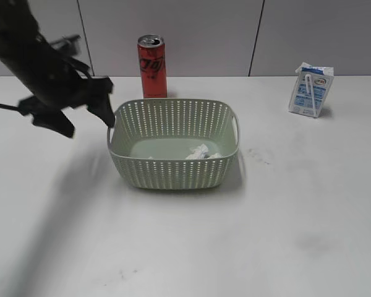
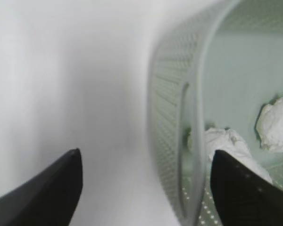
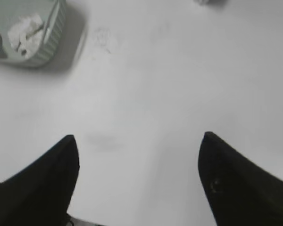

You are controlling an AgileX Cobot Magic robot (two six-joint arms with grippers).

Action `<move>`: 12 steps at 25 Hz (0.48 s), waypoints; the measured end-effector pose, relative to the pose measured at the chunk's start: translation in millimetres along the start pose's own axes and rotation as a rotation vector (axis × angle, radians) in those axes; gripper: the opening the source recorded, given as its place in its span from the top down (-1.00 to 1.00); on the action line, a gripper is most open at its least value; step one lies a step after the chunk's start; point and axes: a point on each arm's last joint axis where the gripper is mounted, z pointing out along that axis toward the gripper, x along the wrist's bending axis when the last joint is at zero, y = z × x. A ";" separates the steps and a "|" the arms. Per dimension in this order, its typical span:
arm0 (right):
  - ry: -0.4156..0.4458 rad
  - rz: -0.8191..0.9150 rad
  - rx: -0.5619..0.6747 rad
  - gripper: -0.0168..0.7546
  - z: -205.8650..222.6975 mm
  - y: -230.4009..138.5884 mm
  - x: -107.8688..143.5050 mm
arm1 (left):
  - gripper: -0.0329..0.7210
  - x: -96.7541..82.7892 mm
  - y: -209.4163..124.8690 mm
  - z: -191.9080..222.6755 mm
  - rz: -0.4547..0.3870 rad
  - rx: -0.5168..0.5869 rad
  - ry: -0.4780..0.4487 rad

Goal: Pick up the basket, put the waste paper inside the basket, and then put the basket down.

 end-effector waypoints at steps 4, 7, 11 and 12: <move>-0.053 0.056 -0.005 -0.58 7.2 -69.5 -1.1 | -0.82 48.8 0.1 -96.0 0.011 -0.165 0.116; -0.072 0.081 -0.039 -0.58 11.3 -120.3 0.1 | -0.74 79.2 -25.4 -171.1 -0.003 -0.277 0.274; -0.077 0.112 -0.169 -0.58 7.6 -174.5 3.3 | -0.63 79.9 -83.5 -237.9 -0.015 -0.526 0.375; -0.076 0.118 -0.218 -0.58 4.2 -184.6 4.1 | -0.62 72.5 -101.7 -249.8 0.009 -0.596 0.387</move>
